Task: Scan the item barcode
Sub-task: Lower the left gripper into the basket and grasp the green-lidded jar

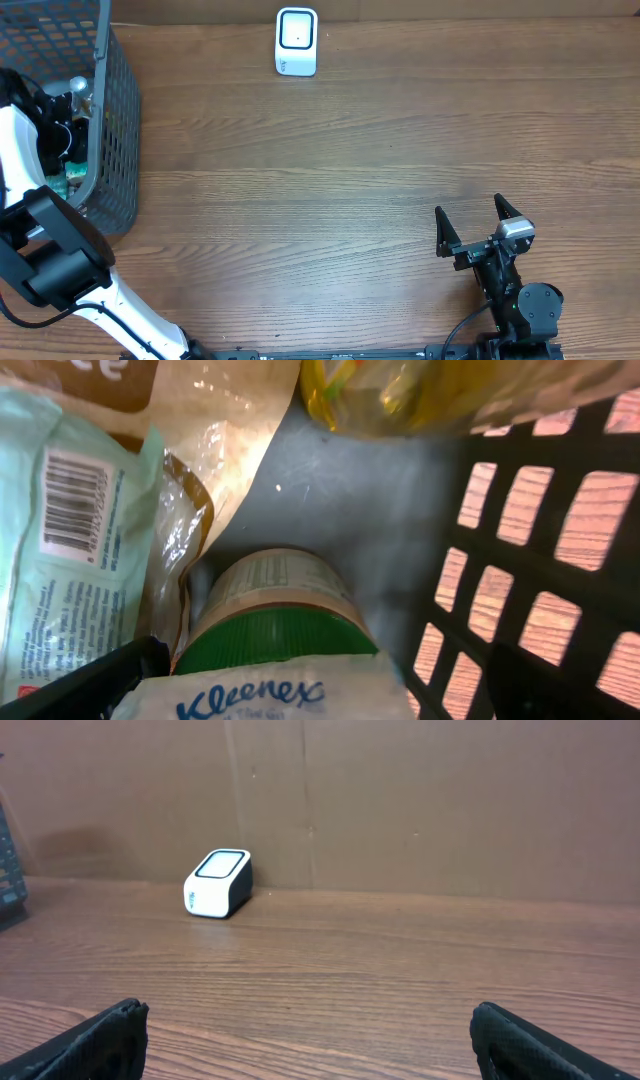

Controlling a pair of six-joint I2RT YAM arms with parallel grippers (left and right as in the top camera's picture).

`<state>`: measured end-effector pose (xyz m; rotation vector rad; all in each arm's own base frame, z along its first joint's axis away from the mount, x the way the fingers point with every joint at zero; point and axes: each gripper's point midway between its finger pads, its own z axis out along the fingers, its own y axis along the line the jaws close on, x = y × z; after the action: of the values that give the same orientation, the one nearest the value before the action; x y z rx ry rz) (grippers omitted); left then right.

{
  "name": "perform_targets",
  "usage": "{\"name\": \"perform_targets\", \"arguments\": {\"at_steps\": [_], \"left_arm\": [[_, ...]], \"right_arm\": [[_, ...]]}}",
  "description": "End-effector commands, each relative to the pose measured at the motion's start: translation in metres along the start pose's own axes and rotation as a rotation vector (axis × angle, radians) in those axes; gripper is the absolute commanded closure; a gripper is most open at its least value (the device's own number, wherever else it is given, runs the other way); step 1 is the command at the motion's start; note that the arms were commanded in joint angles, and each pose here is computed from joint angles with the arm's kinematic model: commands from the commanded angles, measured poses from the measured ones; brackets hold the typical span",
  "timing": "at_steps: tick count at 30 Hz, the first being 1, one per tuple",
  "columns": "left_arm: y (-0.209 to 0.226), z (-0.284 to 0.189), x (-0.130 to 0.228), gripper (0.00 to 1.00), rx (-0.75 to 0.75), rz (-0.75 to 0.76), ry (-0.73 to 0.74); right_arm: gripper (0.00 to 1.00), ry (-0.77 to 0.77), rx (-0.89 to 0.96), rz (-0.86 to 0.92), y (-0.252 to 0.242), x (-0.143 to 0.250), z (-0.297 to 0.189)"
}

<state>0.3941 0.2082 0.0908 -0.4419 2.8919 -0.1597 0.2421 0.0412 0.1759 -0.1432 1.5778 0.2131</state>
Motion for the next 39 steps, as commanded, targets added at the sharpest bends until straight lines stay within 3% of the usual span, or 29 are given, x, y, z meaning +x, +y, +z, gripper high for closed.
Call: {"name": "perform_targets", "arguments": {"at_steps": [1, 4, 8, 11, 20, 39], "left_arm": [[0.002, 0.009, 0.004, 0.07, -0.001, -0.004, 0.021], [0.002, 0.009, 0.005, 0.18, -0.001, -0.025, 0.023], [0.004, 0.010, 0.007, 0.18, -0.017, -0.030, 0.032], [0.006, 0.010, 0.007, 0.12, -0.029, -0.034, 0.034], [0.004, 0.012, 0.009, 0.15, -0.027, -0.029, 0.040], [0.002, 0.000, 0.009, 0.59, -0.031, -0.043, 0.026]], "right_arm": [[0.00, -0.003, -0.003, -0.006, 0.001, 0.002, 0.000], [0.00, -0.003, -0.003, -0.006, 0.001, 0.002, 0.000], [0.00, -0.003, -0.003, -0.006, 0.001, 0.002, 0.000], [0.00, -0.003, -0.003, -0.006, 0.001, 0.002, 0.000], [0.00, -0.003, -0.003, -0.006, 0.001, 0.002, 0.000], [0.00, -0.003, -0.003, -0.006, 0.001, 0.002, 0.000]]}}
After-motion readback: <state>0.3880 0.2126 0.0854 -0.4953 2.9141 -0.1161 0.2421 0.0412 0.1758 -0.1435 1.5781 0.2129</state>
